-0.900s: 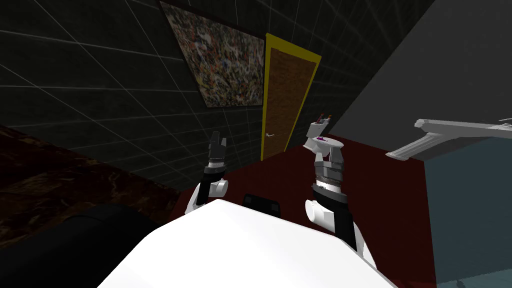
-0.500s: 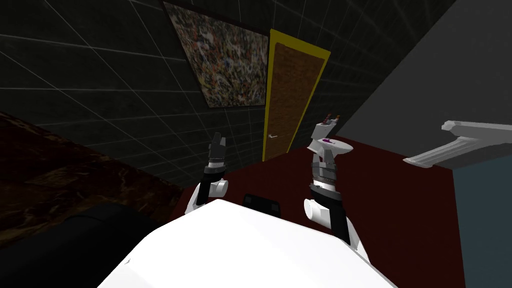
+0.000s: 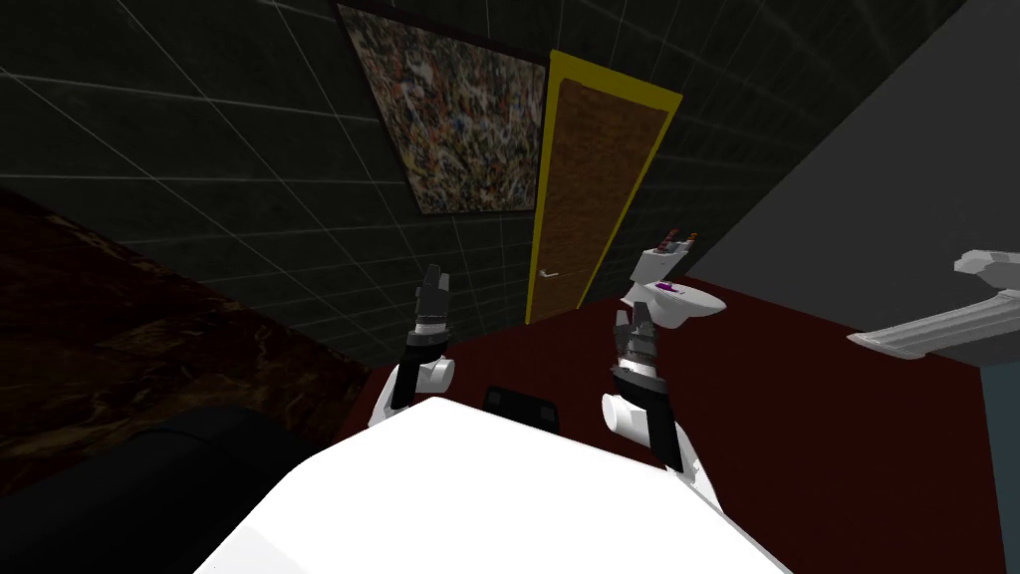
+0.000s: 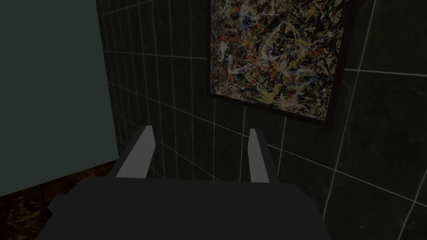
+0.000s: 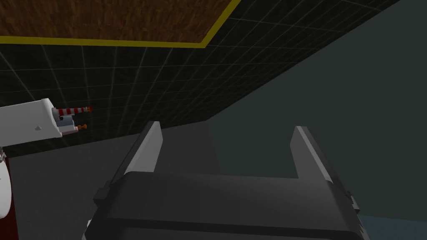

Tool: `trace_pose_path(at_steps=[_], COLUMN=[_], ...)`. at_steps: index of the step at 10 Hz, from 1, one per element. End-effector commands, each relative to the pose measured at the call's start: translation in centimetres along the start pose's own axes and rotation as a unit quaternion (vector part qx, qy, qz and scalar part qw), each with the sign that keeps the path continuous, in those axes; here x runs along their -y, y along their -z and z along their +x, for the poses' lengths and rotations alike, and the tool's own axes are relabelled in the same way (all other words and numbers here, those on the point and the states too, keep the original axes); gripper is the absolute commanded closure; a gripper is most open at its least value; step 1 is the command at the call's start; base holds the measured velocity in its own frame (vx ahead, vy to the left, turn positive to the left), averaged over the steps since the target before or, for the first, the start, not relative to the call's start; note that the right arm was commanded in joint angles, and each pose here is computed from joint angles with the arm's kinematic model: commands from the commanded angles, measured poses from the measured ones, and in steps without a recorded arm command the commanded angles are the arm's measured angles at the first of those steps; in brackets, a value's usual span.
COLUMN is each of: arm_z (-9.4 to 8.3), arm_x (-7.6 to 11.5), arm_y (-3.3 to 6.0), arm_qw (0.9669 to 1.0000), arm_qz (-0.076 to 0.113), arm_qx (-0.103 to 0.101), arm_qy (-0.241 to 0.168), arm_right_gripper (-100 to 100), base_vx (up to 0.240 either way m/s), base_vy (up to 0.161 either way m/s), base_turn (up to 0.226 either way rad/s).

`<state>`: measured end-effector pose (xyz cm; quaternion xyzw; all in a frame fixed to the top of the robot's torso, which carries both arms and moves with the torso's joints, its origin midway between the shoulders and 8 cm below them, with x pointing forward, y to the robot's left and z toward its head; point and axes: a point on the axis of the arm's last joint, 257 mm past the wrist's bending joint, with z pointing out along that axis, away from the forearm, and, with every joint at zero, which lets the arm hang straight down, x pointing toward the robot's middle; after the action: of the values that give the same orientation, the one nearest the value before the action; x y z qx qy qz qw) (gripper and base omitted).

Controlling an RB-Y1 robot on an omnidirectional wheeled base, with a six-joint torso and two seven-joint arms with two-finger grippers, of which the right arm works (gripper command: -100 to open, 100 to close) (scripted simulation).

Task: Pull the door open

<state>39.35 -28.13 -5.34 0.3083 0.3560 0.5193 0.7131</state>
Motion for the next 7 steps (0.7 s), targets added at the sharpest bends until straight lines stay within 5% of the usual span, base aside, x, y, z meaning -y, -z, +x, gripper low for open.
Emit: trace_pose_path(at_steps=[1, 7], arm_z=[0.1, 0.5], arm_x=[1.3, 6.6], arm_y=[0.09, 0.84], arm_qw=[1.0000, 0.9989], arm_qz=[0.008, 0.043], arm_qx=[-0.003, -0.012], arm_qy=[-0.003, -0.016], arm_right_gripper=[-100, -100], base_vx=[0.091, 0.087], base_vy=[-0.041, -0.057], base_turn=[0.149, 0.155])
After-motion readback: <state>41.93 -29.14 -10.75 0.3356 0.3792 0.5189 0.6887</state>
